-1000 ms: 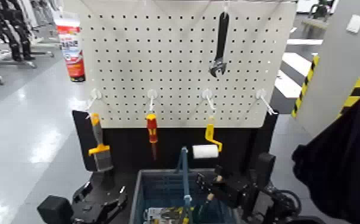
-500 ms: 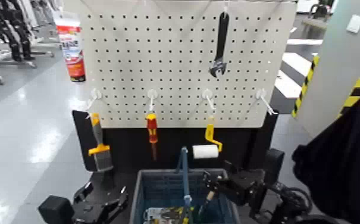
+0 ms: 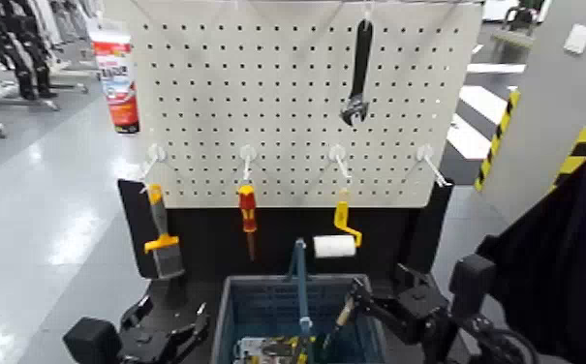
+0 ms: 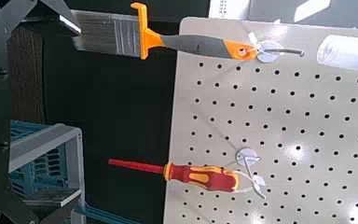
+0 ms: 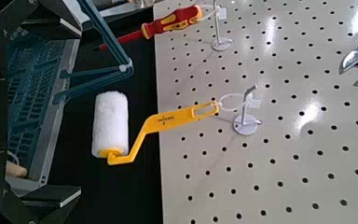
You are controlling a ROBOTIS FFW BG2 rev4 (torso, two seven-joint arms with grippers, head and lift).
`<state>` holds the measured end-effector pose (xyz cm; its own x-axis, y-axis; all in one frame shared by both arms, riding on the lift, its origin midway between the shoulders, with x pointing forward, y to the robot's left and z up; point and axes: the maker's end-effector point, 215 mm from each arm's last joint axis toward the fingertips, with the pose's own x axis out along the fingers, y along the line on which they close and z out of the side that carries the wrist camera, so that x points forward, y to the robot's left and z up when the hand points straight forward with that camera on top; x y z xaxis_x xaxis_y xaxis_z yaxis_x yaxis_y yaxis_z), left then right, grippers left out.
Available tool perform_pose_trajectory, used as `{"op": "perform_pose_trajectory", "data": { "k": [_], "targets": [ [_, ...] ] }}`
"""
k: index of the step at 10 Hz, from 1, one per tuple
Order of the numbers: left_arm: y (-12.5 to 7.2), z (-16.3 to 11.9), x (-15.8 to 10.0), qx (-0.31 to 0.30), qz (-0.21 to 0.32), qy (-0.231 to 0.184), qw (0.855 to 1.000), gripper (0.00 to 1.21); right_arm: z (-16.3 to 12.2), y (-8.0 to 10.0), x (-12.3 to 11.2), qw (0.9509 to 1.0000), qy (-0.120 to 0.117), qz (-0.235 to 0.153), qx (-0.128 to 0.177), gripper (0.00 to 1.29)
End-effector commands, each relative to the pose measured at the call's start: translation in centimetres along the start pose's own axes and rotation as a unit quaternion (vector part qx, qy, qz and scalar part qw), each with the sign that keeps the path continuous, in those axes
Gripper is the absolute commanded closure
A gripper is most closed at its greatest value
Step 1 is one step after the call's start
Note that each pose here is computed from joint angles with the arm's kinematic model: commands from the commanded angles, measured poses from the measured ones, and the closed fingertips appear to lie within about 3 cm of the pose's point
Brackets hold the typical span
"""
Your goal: Put the tool with the wooden handle into the crate.
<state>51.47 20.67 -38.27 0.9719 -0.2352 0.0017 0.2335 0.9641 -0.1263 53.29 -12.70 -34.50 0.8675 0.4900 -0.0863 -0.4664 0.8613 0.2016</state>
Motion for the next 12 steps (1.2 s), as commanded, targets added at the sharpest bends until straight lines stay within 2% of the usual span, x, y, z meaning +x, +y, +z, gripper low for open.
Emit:
{"op": "perform_pose_trajectory", "data": {
  "k": [1, 6, 12],
  "targets": [
    [0.0, -0.1, 0.0, 0.0, -0.001, 0.002, 1.0, 0.1, 0.4, -1.6, -2.4, 0.9977, -0.024, -0.058, -0.023, 0.13],
    [-0.1, -0.2, 0.2, 0.0, -0.001, 0.005, 1.0, 0.1, -0.2, -3.5, -6.5, 0.9874, -0.056, -0.142, -0.041, 0.13],
    [0.3, -0.5, -0.3, 0.001, 0.002, 0.008, 1.0, 0.1, -1.5, -2.8, -8.2, 0.9836, -0.042, -0.164, -0.063, 0.13]
  ]
}}
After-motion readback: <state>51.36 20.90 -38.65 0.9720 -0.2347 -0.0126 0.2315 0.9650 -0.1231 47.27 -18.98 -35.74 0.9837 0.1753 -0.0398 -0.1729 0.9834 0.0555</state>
